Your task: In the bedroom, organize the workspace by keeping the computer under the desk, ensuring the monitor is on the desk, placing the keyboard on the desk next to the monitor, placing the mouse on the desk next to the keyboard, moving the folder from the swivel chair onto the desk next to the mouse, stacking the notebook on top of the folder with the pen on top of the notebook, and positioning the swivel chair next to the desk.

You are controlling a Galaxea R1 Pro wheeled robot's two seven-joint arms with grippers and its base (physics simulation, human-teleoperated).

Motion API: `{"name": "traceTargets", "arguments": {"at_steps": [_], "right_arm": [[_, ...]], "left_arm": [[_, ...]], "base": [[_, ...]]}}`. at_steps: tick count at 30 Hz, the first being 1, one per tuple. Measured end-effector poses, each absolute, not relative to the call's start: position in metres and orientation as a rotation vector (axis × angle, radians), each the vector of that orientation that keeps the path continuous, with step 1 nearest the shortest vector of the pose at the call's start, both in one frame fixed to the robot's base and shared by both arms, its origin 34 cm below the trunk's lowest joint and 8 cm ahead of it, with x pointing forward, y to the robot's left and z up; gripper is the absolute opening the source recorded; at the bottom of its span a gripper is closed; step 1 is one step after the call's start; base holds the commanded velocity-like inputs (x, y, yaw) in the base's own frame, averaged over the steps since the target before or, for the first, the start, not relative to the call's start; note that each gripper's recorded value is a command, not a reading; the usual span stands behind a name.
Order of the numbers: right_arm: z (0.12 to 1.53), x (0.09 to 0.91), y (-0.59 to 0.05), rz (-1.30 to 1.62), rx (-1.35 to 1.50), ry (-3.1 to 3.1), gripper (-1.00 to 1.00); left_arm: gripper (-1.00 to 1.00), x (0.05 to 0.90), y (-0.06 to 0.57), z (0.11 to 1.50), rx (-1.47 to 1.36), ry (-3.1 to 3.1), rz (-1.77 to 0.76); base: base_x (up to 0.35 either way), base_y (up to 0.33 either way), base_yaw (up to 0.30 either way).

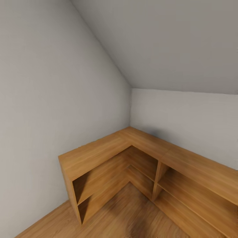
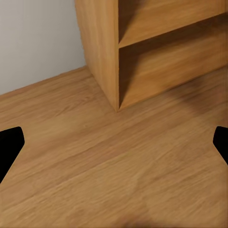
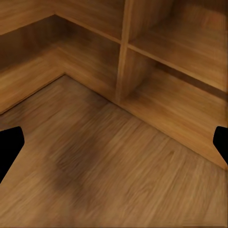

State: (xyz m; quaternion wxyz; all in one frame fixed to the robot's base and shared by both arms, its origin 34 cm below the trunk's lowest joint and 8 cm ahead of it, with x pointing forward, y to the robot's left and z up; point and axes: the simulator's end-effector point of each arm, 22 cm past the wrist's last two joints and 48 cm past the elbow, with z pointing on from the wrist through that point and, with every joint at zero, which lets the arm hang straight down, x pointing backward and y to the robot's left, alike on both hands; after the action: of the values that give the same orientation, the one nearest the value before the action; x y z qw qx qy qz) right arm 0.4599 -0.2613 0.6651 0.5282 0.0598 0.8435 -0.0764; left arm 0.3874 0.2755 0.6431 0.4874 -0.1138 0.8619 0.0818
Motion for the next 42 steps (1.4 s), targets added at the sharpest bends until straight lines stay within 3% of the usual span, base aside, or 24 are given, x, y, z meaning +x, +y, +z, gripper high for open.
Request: {"name": "traceTargets", "arguments": {"at_steps": [17,42], "right_arm": [[0.662,0.457,-0.263,-0.186,0.142,2.025,1.0],[0.652,0.453,-0.267,-0.199,0.133,2.079,1.0]], "left_arm": [[1.0,0.384,0.276,0.64,-0.277,2.107,0.201],[1.0,0.384,0.275,0.64,-0.277,2.108,0.2]], "base": [[0.0,0.124,-0.242],[0.001,0.004,-0.297]]}}
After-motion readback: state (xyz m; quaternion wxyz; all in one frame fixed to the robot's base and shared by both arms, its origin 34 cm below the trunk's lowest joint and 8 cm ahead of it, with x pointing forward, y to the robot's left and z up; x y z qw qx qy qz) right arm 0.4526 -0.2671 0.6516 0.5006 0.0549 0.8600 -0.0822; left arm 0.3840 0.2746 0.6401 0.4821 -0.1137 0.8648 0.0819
